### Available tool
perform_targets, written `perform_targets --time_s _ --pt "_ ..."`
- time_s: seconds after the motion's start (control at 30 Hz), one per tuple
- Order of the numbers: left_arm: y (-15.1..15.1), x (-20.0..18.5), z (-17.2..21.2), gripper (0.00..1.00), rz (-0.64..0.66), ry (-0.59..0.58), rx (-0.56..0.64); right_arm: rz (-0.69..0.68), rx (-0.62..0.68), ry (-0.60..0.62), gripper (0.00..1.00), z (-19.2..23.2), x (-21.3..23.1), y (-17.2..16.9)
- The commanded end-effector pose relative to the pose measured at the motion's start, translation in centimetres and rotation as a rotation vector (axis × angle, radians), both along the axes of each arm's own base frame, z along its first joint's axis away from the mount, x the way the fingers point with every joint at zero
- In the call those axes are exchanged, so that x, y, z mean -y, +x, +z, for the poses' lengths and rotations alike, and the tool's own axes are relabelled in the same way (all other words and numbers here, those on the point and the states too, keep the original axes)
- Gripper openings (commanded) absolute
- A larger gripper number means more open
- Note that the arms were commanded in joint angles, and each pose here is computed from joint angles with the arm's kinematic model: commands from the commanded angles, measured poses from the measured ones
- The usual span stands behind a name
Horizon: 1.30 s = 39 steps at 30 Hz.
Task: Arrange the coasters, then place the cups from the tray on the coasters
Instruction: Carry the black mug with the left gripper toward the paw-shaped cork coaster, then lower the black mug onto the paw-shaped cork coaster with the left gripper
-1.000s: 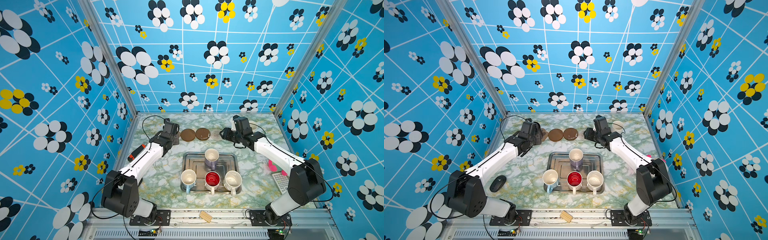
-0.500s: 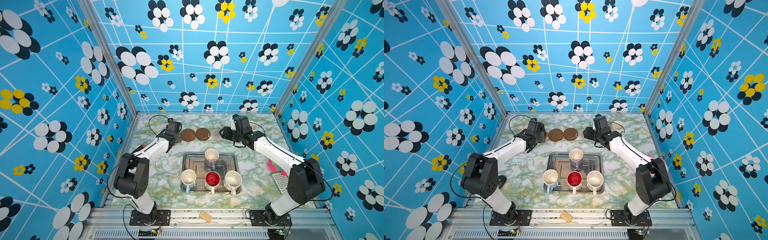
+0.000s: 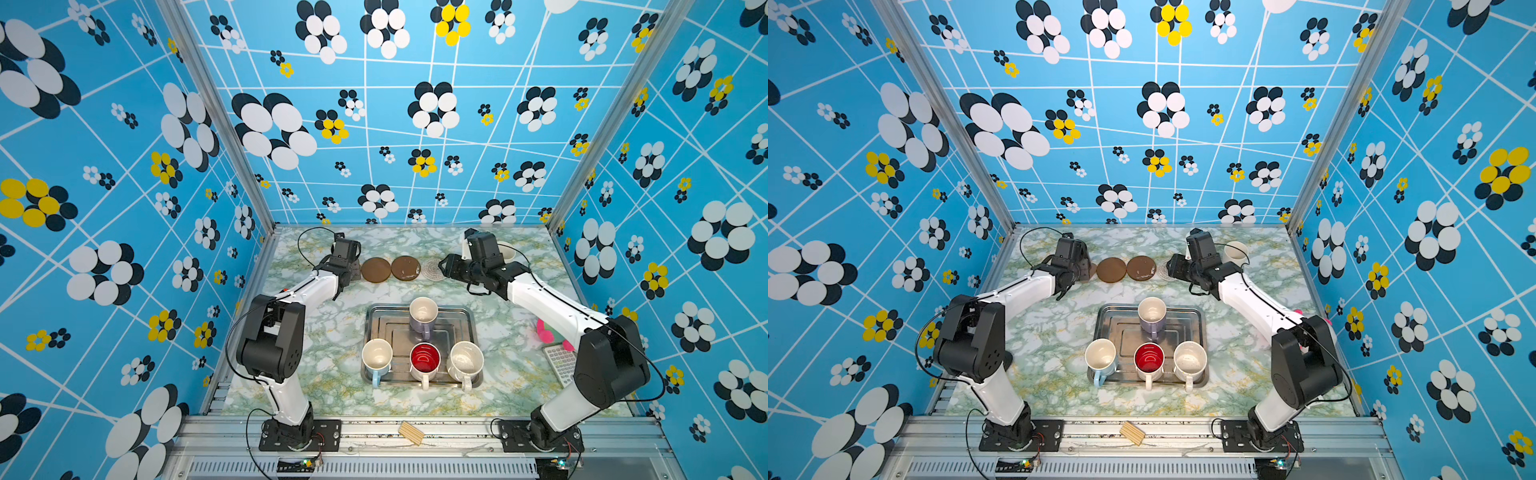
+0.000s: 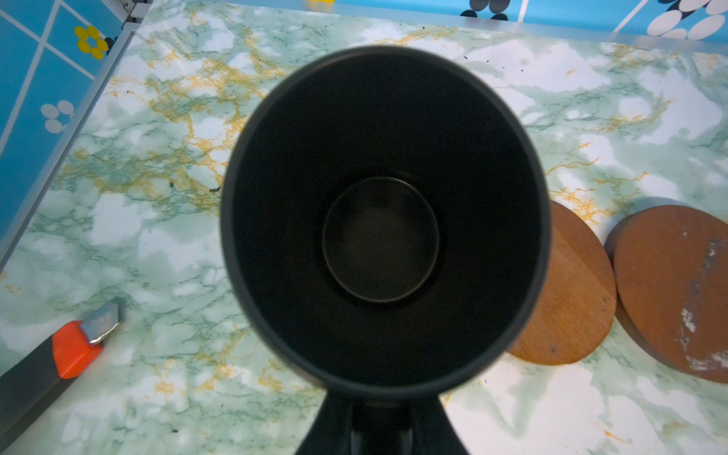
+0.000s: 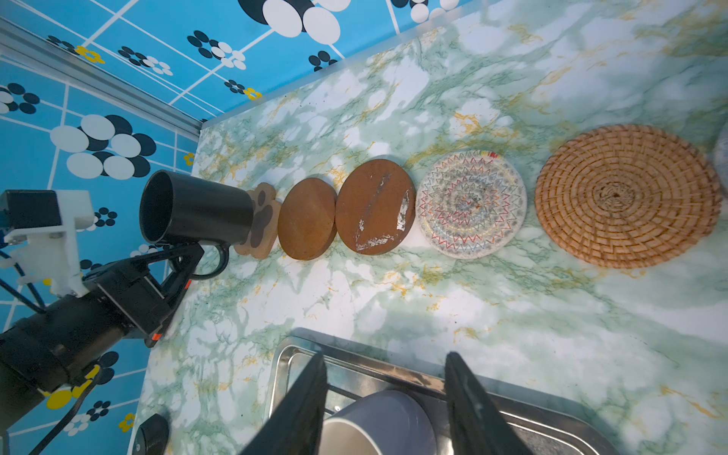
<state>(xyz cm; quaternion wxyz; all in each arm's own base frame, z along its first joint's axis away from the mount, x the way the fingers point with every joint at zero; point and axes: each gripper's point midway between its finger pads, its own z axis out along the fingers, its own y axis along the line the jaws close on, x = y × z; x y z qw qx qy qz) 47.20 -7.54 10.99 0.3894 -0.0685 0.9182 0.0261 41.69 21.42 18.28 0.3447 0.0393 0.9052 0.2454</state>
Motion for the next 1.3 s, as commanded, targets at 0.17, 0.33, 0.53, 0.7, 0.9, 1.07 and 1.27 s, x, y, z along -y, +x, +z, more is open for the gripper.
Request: perform_targets --time_s 0.17,0.33,0.53,0.7,0.9,1.07,1.27 --pt "3.2 -0.3 2.9 0.00 0.006 -0.028 0.129 -0.001 0.000 -0.023 0.50 -0.1 0.0 0.3" --pt "3.4 -0.4 2.7 0.00 0.005 -0.037 0.130 -0.004 0.003 -0.025 0.51 0.1 0.1 0.3" --pt "3.5 -0.5 2.2 0.00 0.006 -0.041 0.116 -0.004 0.000 -0.026 0.50 0.0 0.1 0.2" --pt "3.5 -0.5 1.7 0.00 0.002 -0.039 0.101 -0.004 0.003 -0.025 0.51 0.1 0.1 0.3" --pt "3.2 -0.8 1.2 0.00 0.019 -0.030 0.086 -0.003 0.000 -0.022 0.51 0.0 0.1 0.2" --pt "3.2 -0.9 0.7 0.00 0.025 -0.025 0.072 -0.004 0.000 -0.022 0.51 0.0 0.1 0.2" --pt "2.9 -1.3 0.5 0.00 0.045 -0.013 0.053 -0.004 0.001 -0.020 0.51 0.1 0.1 0.1"
